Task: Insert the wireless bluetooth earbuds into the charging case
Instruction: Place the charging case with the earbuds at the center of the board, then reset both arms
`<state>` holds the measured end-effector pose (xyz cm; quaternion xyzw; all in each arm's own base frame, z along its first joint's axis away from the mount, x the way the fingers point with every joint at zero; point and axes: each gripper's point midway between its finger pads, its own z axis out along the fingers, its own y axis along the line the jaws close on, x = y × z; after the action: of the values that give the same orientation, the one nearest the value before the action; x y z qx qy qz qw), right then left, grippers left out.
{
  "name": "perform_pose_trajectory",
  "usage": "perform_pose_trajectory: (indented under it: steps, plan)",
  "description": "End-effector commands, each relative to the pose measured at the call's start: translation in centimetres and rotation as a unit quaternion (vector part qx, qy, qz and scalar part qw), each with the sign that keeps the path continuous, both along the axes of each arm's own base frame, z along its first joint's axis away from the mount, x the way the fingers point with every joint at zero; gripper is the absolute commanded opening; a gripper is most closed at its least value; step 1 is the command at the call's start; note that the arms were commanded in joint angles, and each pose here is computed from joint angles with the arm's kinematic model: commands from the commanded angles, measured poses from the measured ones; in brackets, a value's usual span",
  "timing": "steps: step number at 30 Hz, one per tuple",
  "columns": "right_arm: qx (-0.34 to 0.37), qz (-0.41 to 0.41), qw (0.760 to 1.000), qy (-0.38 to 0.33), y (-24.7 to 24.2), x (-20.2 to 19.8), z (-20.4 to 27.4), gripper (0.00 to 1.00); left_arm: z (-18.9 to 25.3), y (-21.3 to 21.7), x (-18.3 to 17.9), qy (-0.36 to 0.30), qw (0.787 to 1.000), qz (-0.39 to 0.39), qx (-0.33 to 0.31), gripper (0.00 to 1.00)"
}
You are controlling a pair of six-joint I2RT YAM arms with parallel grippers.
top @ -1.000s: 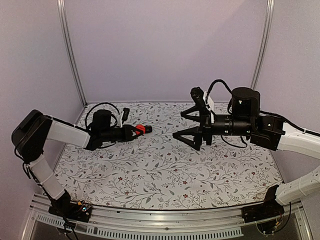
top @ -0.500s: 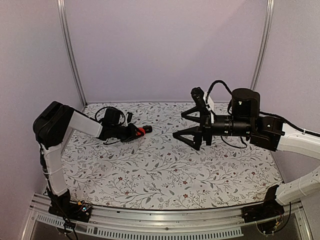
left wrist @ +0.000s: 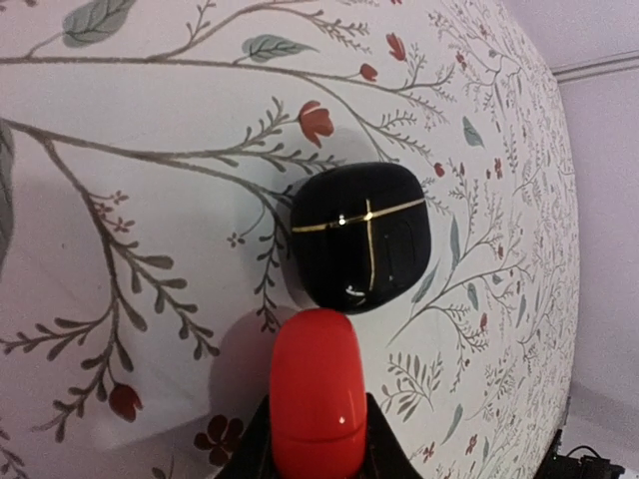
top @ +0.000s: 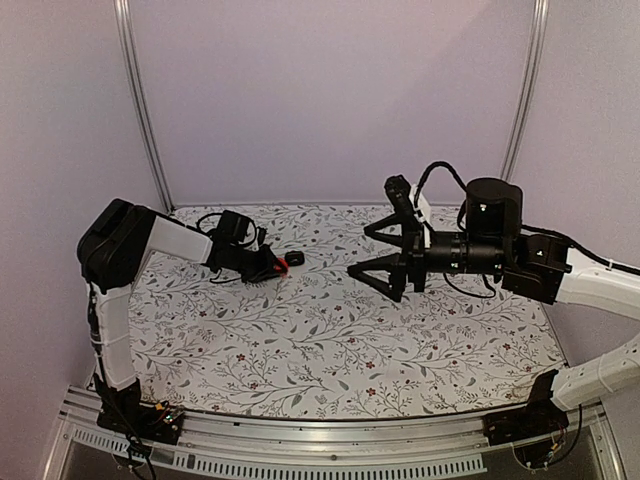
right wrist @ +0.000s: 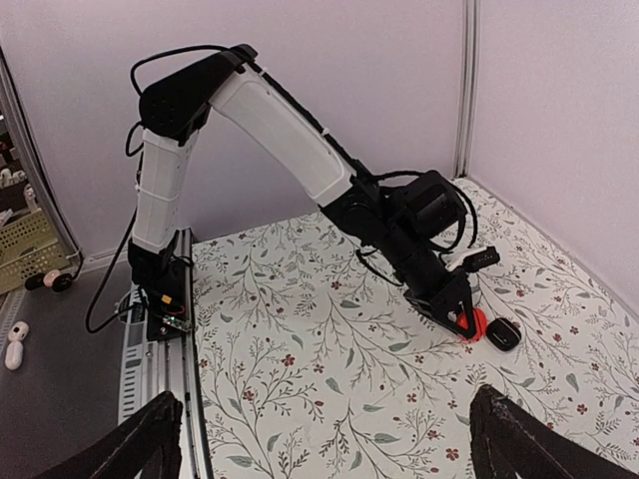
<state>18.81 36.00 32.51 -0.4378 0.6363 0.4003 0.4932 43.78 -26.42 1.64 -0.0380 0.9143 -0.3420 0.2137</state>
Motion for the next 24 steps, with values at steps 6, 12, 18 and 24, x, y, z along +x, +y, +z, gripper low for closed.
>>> perform_pose_trajectory:
  steps: [6,12,18,24]
  plan:
    - [0.019,-0.005,1.0,-0.013,-0.8,-0.2,1.3,0.99,-1.2,2.6,0.0,0.038,0.998,0.039,0.041,0.3]
    - [0.024,-0.006,1.0,-0.014,-1.0,-0.3,1.8,0.99,-0.3,3.8,0.2,0.03,0.995,0.043,0.083,0.45]
    - [0.022,-0.026,0.999,-0.014,-1.5,0.1,2.0,0.99,2.3,6.3,1.1,-0.018,0.985,0.063,0.157,0.64]
    - [0.014,-0.054,0.998,-0.01,-2.6,1.2,1.8,0.99,7.7,7.8,1.3,-0.088,0.974,0.063,0.199,0.96]
